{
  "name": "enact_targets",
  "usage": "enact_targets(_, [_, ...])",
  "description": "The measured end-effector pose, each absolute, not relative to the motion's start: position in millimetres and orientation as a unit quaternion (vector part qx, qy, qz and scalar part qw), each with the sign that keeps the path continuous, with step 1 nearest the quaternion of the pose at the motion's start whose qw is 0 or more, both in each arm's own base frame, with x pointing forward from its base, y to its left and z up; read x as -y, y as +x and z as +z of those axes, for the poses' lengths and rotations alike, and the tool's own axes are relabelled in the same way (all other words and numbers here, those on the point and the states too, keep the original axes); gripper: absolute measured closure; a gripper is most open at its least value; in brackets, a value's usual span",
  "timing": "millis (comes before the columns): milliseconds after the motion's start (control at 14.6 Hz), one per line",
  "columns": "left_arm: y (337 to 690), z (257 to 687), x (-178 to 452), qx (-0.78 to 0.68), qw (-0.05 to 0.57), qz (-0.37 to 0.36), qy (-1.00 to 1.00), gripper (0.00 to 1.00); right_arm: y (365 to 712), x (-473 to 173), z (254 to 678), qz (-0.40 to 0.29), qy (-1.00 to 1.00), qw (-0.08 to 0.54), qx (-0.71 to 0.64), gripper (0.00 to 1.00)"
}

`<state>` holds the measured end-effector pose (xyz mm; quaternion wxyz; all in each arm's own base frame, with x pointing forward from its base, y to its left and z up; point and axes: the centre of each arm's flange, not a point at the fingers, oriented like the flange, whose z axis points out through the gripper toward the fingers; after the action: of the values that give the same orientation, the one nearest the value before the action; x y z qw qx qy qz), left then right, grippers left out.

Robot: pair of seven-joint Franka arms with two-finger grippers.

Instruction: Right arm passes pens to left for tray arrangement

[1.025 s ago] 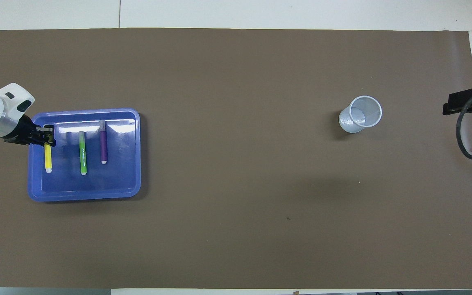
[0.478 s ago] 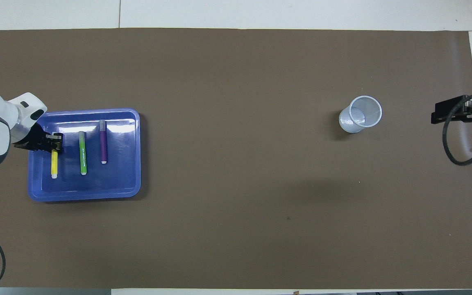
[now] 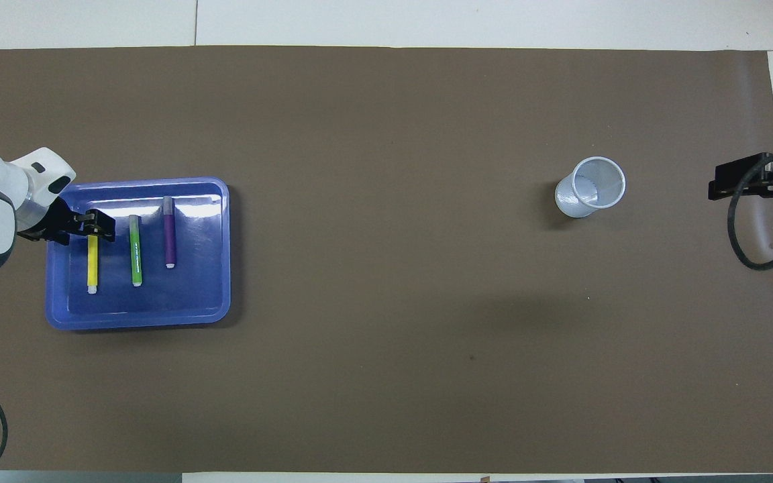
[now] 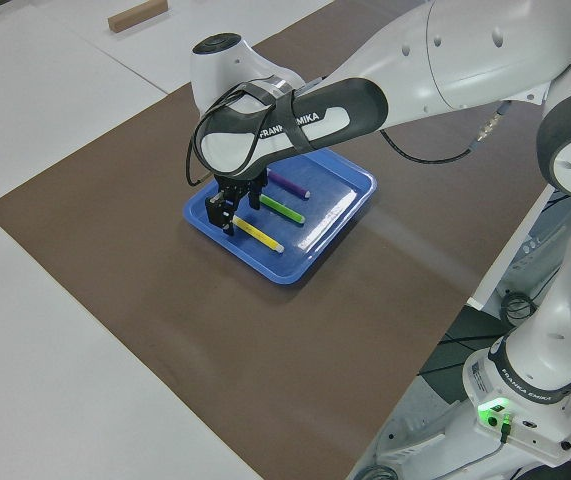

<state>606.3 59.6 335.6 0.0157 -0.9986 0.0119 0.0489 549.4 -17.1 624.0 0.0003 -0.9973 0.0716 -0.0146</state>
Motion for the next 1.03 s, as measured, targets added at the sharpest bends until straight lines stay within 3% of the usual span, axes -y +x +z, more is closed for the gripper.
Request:
enact_targets(273, [632,419,-6,-0.05,0.027,0.004,-0.998,0.0,550,17,624,-0.014,-0.997,0.0,-0.072,0.0])
enact_targets(547, [631,499,18,-0.062,0.036,0.006,-0.997,0.0,550,19,623,-0.013,-0.997,0.0,-0.073,0.0])
enact_targets(1025, [563,619,46,-0.059,0.013,0.004,-0.998,0.0,550,20,622,-0.012,-0.997,0.0,-0.075,0.0])
